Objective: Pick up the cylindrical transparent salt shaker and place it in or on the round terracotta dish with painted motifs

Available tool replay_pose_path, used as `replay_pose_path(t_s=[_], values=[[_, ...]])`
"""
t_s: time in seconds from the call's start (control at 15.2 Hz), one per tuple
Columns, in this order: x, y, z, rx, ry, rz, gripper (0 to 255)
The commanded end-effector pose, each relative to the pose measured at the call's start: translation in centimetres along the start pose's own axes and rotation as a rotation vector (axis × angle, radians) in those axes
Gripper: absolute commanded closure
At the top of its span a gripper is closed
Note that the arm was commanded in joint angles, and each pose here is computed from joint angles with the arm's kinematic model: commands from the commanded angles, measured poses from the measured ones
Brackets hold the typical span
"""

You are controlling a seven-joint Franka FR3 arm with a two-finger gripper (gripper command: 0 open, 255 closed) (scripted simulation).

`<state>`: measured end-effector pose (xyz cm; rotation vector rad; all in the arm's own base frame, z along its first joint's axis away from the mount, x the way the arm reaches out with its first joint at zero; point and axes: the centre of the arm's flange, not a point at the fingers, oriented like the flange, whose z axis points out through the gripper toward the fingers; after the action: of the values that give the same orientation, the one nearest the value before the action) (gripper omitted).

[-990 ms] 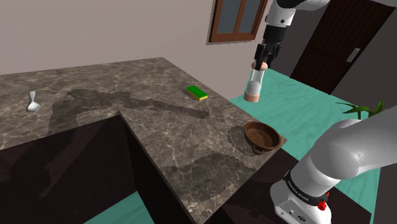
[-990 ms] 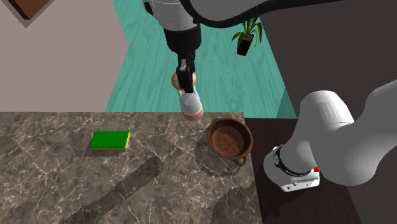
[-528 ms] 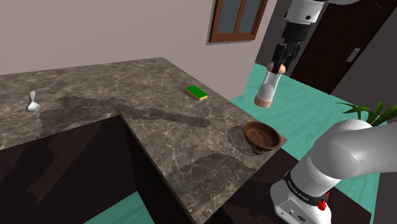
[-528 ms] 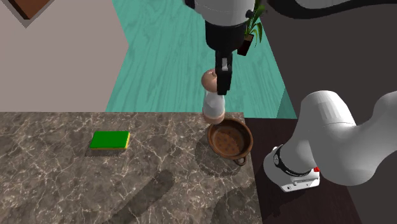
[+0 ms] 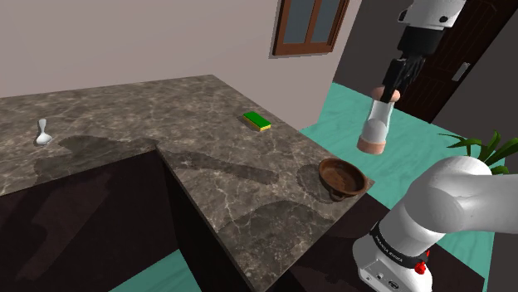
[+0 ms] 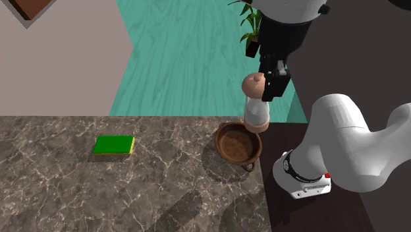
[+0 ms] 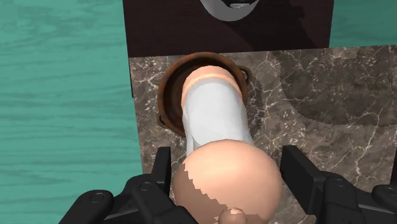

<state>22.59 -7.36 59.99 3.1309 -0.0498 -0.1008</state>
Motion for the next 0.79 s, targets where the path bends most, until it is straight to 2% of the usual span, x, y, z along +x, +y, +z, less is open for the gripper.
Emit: replay_pose_path(t_s=[0.0,0.73], values=[[-0.2,0.0,1.0,0.0,0.0,0.0,255],[0.1,-0.1,6.8,0.0,0.0,0.0,255]])
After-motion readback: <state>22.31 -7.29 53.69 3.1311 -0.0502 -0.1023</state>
